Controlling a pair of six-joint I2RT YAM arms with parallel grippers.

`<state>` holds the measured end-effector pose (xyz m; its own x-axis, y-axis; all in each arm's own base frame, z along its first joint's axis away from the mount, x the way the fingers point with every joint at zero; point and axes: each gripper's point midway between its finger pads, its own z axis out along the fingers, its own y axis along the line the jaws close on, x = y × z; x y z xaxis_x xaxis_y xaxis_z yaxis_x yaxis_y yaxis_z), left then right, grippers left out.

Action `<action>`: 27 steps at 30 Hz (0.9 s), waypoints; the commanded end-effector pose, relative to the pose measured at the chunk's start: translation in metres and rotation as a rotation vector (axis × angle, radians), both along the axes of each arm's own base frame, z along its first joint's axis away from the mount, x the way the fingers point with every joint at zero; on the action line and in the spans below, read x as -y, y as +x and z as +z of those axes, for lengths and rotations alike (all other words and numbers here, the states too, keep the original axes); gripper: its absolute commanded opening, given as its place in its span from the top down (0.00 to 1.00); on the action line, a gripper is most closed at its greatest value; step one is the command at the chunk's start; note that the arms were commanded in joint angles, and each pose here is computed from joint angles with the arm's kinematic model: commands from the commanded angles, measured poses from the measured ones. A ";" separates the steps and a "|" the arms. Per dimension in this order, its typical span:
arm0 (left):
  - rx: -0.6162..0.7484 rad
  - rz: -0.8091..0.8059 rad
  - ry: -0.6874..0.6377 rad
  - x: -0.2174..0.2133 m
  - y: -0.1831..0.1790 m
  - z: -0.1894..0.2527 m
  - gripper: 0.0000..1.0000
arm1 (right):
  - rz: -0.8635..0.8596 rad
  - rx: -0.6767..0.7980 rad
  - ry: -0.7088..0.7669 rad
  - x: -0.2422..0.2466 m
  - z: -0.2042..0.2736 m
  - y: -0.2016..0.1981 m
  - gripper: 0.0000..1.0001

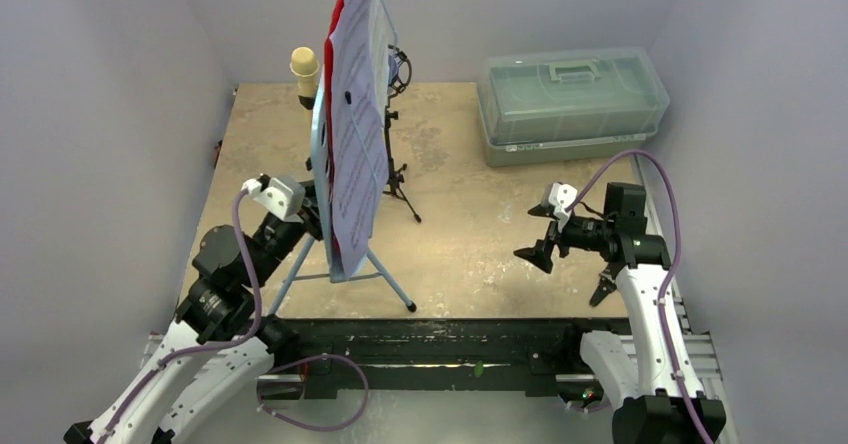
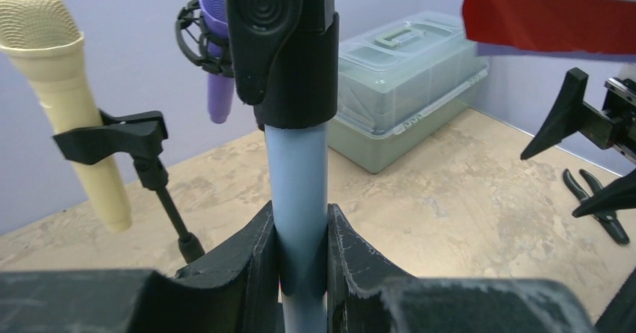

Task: Pack up the instrument practice props
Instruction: Place the music stand at the center of the board.

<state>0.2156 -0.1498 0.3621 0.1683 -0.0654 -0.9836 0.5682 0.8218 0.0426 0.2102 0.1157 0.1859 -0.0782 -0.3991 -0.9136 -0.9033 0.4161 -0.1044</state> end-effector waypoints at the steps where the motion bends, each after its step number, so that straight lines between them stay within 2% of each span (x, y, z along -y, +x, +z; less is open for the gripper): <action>1: 0.241 0.158 -0.085 -0.036 -0.003 0.060 1.00 | 0.056 0.039 0.023 -0.006 0.013 -0.004 0.01; 7: 0.268 0.235 -0.068 -0.047 0.004 0.054 1.00 | 0.100 0.032 0.032 -0.010 0.012 -0.011 0.01; 14: 0.288 0.274 -0.042 -0.051 0.009 0.047 1.00 | 0.268 0.078 0.009 -0.032 0.015 -0.019 0.01; 20: 0.280 0.244 -0.034 -0.044 0.010 0.044 1.00 | 0.428 0.094 -0.080 -0.091 0.018 0.000 0.01; 24: 0.269 0.219 -0.038 -0.040 0.009 0.042 1.00 | 0.553 0.111 -0.073 -0.143 0.038 0.011 0.01; 27: 0.266 0.204 -0.038 -0.037 0.008 0.043 1.00 | 0.650 0.082 -0.076 -0.181 0.044 0.003 0.01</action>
